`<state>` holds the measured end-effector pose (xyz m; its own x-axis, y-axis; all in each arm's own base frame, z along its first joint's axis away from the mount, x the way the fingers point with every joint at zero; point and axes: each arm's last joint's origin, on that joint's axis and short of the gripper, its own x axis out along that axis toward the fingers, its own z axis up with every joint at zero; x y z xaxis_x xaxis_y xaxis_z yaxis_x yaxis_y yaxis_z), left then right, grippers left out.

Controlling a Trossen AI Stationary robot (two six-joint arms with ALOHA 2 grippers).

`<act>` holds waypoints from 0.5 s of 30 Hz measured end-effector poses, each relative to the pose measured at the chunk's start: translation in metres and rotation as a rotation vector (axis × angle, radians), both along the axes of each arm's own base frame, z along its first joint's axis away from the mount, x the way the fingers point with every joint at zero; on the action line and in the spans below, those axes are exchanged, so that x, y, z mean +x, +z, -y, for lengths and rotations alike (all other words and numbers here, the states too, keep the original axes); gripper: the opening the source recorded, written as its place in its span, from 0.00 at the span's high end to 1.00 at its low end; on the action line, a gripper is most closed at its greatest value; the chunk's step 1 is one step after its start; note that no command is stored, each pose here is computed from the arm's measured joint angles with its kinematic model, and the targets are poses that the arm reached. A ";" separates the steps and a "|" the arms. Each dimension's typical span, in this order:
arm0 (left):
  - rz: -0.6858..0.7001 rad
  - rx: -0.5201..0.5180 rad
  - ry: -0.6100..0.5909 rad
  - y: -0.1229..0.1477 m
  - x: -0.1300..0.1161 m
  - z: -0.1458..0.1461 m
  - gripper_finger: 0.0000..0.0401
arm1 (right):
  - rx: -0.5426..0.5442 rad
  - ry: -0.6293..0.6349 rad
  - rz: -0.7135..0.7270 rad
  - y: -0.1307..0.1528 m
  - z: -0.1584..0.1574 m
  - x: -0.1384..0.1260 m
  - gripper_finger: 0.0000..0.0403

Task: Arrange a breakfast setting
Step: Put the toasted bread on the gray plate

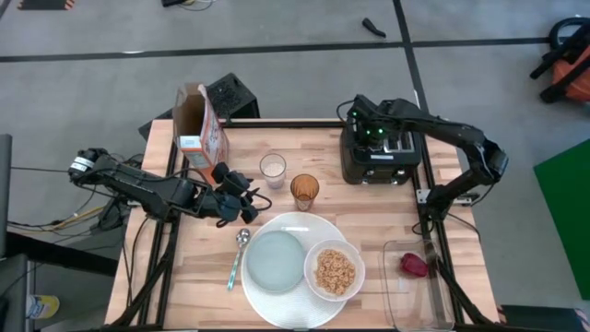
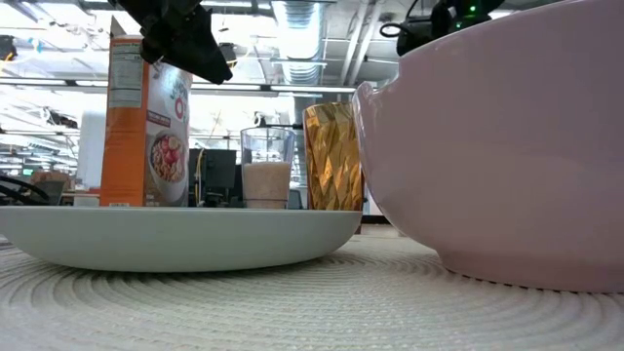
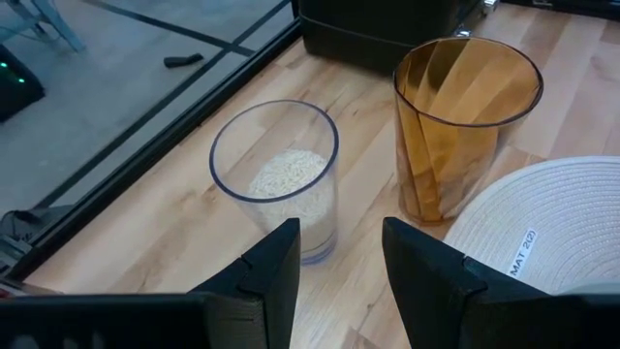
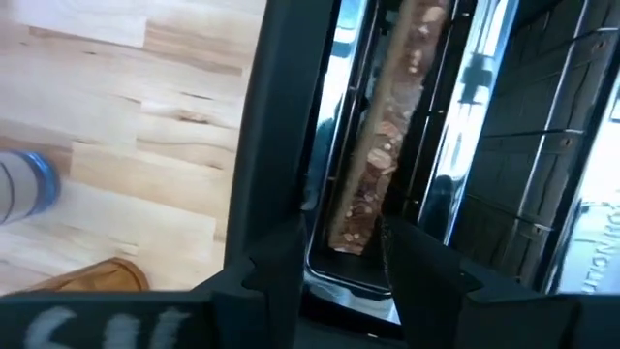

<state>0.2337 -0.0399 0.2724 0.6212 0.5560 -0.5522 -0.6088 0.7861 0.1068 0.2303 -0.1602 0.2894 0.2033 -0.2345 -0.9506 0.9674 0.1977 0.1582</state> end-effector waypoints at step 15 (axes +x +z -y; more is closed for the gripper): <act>-0.001 0.000 0.000 0.000 0.000 0.000 0.66 | -0.009 -0.037 -0.019 -0.006 0.005 -0.006 0.63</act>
